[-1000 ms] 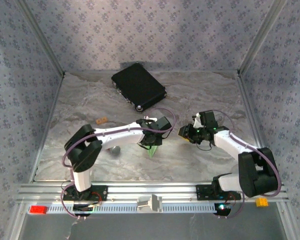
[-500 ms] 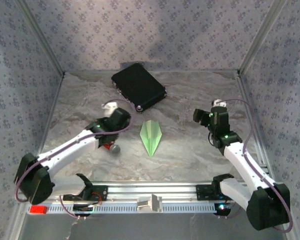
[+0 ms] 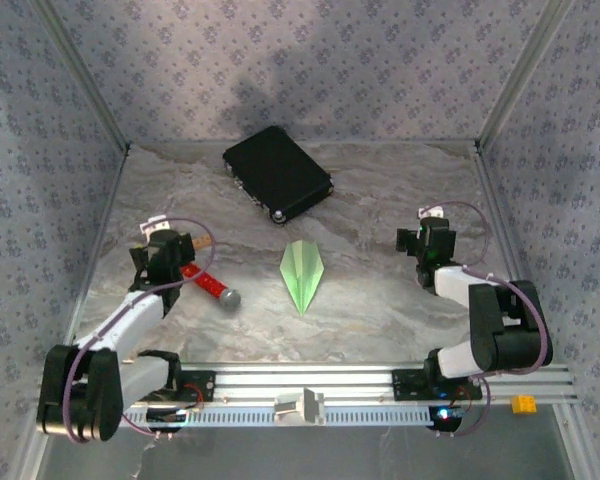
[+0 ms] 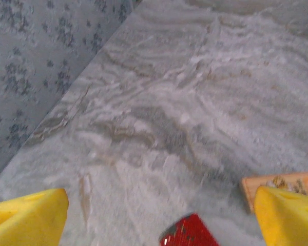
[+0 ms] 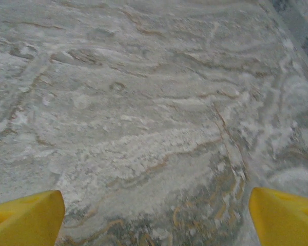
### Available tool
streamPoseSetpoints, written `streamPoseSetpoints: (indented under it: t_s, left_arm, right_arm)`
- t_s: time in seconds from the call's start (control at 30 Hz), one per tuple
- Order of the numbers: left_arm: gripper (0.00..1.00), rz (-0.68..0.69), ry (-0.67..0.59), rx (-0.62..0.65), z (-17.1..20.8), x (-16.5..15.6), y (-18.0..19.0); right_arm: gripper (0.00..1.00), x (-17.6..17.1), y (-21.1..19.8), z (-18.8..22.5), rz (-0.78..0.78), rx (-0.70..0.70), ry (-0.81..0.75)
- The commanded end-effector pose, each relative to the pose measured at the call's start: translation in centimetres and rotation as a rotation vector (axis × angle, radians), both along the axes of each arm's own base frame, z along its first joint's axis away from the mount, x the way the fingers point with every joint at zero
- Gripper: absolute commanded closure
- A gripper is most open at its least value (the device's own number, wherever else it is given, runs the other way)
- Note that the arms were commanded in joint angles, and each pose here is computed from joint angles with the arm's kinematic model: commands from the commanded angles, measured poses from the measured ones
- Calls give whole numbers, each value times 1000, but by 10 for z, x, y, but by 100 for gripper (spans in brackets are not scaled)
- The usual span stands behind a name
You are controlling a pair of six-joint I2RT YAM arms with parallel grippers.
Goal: Fold a paper plane with a square sheet of paper (pick it up from the middle)
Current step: Reset both arms
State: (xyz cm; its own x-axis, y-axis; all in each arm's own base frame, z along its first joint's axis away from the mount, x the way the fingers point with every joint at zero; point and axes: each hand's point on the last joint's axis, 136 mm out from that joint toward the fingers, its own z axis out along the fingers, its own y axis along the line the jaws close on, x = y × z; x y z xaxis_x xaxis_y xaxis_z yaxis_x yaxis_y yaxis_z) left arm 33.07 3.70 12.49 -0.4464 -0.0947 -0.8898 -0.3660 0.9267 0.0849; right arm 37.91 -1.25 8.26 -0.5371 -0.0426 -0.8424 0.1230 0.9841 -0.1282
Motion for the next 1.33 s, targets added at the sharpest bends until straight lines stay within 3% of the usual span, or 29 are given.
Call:
streamPoseSetpoints:
  t_s: [0.0,0.2,0.3,0.33,0.43,0.57,0.6,1.3]
  left_arm:
    - [7,-107,-131,12,14,28,-13]
    - [7,-172,-140,59,0,46,-19]
    - [7,-192,-170,19,-11,49,-14]
    - [7,-201,-173,5,-15,50,-14]
    - [7,-228,-182,-14,-30,55,-14]
    - [5,-112,-148,-31,-31,60,7]
    - [1,-113,-127,-31,-32,59,5]
    - [0,-127,-123,-22,-32,60,2]
  right_arm:
    - [6,10,9,22,111,-3,-147]
    - [8,9,8,4,163,60,-172]
    - [8,12,-3,4,93,58,-165]
    - [1,13,-5,2,81,68,-156]
    - [1,13,-6,2,80,71,-156]
    - [1,12,-7,2,77,66,-157]
    - [1,12,-6,2,77,65,-157]
    - [1,13,-6,2,78,65,-158]
